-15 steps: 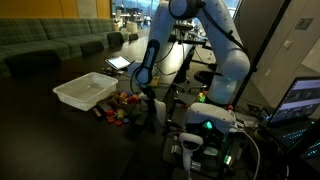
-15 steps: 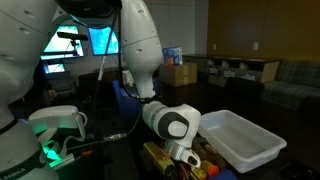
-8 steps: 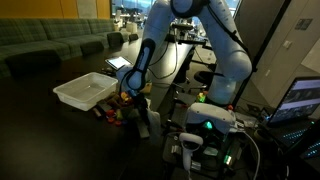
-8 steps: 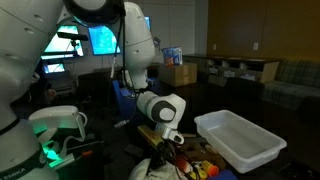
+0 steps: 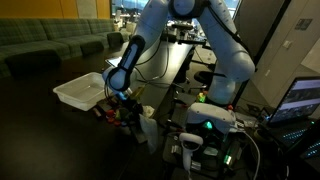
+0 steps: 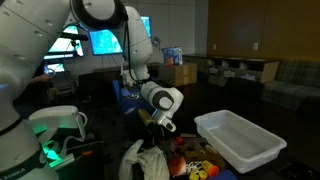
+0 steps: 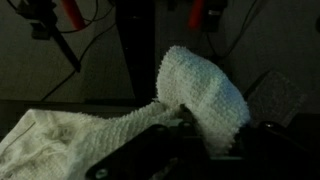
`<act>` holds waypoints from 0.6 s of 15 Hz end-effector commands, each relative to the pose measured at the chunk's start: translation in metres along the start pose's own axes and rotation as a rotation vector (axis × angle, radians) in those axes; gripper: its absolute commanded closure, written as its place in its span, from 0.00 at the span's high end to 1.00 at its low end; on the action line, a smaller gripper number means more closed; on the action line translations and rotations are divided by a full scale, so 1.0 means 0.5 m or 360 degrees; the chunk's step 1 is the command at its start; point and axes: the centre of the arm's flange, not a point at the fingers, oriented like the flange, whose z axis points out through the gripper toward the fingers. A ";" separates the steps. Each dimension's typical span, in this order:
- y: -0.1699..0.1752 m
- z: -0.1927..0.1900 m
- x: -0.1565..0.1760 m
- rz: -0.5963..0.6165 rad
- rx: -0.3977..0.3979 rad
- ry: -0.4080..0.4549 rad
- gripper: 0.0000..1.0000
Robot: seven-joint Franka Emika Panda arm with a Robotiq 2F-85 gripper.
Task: Use the towel to sweep the things on the table to the left and then put the towel in the white bin
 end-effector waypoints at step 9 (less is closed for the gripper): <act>-0.080 -0.252 0.178 0.0367 0.0351 0.0154 0.14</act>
